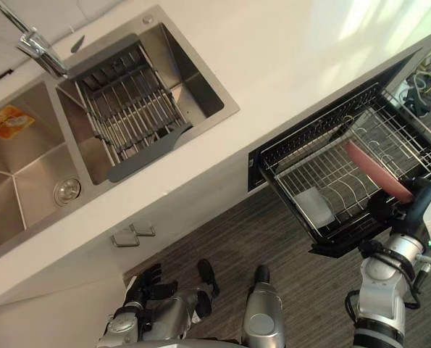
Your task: Walk over to the sink, pick up the cup, carry it to the dishwasher, place the cup inside the dishwasher, then close the dishwasher door
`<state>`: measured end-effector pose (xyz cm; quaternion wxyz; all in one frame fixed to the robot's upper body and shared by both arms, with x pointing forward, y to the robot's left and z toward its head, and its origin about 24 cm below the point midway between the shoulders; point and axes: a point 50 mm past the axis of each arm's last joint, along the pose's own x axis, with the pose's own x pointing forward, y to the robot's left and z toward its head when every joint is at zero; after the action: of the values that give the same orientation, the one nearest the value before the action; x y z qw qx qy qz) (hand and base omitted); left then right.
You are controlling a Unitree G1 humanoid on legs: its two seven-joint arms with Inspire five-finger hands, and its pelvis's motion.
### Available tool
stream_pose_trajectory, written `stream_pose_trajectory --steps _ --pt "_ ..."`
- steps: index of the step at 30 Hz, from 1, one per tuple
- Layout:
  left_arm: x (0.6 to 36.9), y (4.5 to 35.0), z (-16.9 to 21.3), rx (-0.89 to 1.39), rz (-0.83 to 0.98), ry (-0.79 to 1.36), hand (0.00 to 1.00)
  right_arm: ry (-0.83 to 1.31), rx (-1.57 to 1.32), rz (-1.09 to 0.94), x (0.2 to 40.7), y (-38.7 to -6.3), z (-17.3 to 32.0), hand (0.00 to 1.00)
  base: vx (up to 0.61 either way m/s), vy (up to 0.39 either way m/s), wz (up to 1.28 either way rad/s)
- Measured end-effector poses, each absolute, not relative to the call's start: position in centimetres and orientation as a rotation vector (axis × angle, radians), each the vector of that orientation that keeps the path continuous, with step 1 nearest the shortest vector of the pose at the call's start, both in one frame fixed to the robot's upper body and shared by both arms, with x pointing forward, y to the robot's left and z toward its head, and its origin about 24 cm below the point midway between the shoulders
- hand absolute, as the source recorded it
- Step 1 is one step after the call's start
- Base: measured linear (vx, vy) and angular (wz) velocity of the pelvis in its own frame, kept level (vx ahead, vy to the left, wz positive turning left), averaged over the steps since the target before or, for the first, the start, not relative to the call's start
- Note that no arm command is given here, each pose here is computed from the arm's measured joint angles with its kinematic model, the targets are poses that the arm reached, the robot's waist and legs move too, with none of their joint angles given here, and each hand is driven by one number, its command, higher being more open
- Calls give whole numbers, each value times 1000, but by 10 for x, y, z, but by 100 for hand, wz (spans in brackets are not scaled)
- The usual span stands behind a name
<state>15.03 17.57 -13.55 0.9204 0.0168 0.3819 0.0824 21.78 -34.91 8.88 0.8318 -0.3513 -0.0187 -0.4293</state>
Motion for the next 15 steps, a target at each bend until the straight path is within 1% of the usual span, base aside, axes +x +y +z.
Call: stream_pose_trajectory --steps 6,15 --pt "162 176 -130 32 167 740 90 -63 -755 -876 245 -350 100 30 9 -9 -1" --pt "166 175 -127 34 160 719 90 -26 -659 -864 265 -353 97 30 9 4 -5"
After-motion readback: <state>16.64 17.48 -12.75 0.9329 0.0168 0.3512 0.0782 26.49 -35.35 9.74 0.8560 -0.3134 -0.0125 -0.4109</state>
